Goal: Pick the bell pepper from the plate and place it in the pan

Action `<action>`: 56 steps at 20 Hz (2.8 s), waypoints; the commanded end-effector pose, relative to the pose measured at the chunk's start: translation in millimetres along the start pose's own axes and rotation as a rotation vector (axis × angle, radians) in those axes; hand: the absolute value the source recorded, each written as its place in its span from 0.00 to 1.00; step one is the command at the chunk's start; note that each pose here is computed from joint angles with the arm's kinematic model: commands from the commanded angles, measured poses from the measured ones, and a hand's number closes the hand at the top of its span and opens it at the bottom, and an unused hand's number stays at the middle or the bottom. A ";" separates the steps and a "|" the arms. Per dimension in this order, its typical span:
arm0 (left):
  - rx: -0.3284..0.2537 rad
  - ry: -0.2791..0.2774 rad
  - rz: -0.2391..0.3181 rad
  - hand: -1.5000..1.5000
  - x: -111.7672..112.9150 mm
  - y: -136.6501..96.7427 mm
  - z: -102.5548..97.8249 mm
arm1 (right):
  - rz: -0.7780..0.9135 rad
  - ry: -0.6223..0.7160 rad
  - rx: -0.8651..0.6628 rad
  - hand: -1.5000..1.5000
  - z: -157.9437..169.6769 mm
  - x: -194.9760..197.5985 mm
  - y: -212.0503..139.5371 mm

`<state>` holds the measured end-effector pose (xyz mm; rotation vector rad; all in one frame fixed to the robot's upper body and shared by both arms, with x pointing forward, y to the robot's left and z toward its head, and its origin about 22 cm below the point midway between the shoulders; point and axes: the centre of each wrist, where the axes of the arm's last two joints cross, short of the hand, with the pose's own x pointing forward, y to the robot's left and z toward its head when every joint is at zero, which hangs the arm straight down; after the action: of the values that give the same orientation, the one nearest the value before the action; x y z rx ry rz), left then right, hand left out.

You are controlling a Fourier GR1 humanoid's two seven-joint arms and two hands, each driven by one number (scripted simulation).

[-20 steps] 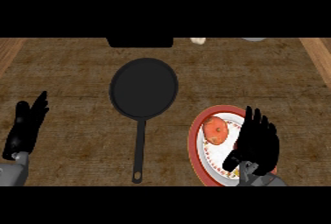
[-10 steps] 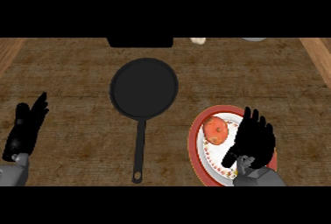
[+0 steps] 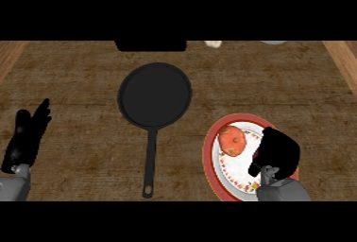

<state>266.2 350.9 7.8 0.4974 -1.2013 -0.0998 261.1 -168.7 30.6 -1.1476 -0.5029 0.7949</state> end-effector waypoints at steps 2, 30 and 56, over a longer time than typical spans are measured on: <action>-0.017 -0.001 0.005 0.50 8.7 -4.4 8.3 | 0.120 0.075 -0.079 1.00 -12.2 -0.9 7.4; -0.002 -0.006 0.004 0.50 13.9 -2.9 -5.4 | -0.257 -1.366 -0.345 1.00 -87.4 -15.8 -135.2; -0.072 -0.073 -0.018 0.50 29.6 -19.7 -11.6 | -0.420 -1.283 -0.022 1.00 -51.9 185.1 -88.5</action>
<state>284.6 332.7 15.9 0.4548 -1.2420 -0.1581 439.5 -79.3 94.6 -0.3685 -1.7770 1.0848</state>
